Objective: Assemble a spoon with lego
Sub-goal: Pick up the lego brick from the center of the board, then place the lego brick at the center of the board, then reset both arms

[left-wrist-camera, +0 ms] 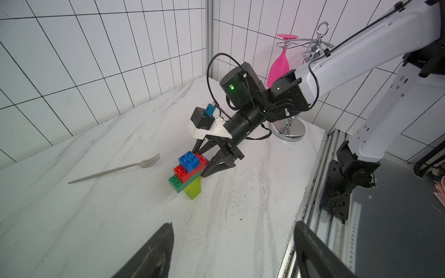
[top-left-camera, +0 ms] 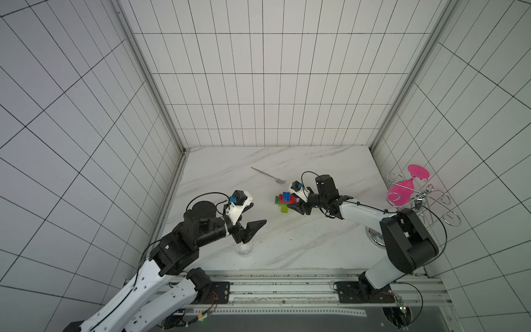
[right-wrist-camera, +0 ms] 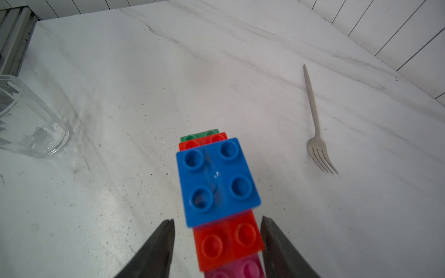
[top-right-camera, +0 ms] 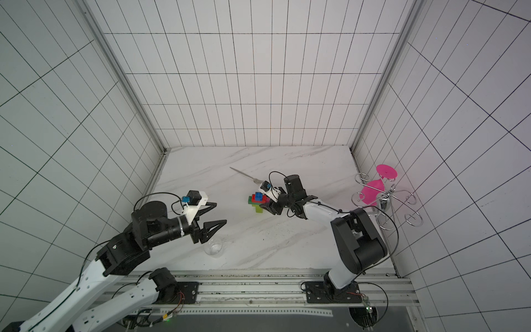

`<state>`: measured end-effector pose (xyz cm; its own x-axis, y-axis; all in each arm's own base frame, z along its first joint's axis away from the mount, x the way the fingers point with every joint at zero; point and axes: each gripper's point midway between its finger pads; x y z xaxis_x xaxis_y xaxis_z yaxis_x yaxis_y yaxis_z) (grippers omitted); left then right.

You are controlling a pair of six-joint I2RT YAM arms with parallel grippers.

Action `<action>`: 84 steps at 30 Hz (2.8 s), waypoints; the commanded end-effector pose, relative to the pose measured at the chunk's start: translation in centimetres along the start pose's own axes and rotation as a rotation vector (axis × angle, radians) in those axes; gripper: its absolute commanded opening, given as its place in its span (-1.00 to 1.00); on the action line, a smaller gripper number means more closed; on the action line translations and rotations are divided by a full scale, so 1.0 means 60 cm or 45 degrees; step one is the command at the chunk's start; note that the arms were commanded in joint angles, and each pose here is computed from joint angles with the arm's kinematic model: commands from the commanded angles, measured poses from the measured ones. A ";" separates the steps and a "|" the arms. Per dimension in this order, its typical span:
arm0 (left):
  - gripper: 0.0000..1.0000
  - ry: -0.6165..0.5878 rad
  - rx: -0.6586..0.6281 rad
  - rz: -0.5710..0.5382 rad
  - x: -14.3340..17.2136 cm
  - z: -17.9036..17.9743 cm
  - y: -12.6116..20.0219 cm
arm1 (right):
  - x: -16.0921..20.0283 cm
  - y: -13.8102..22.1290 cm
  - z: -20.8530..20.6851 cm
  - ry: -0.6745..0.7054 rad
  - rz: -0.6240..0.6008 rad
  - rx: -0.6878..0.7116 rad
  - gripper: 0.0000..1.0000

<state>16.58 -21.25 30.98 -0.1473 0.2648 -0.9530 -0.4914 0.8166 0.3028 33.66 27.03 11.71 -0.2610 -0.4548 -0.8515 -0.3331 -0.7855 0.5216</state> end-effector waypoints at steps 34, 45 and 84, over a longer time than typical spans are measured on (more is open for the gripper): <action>0.54 0.005 -0.104 0.031 0.041 0.018 0.010 | 0.007 -0.008 0.034 -1.125 0.519 -0.748 -0.43; 0.54 0.010 -0.106 0.037 0.043 0.019 0.009 | 0.074 -0.058 -0.013 -1.127 0.699 -0.603 -0.11; 0.57 0.021 -0.432 0.022 0.046 0.086 0.031 | 0.209 0.326 -0.318 -0.784 -0.256 1.524 0.97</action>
<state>18.97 -16.95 28.87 -0.1792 0.2707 -0.9458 -0.7064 0.6337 0.3152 40.04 0.69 8.72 -0.5549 0.0608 -0.8297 -0.8273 0.0646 0.5581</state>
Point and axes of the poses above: each gripper's point midway between its finger pads, its own y axis back along the fingers, its own z axis along the line the jaws close on, x = y × z, and after that the axes turned 8 degrees about -y, right-handed
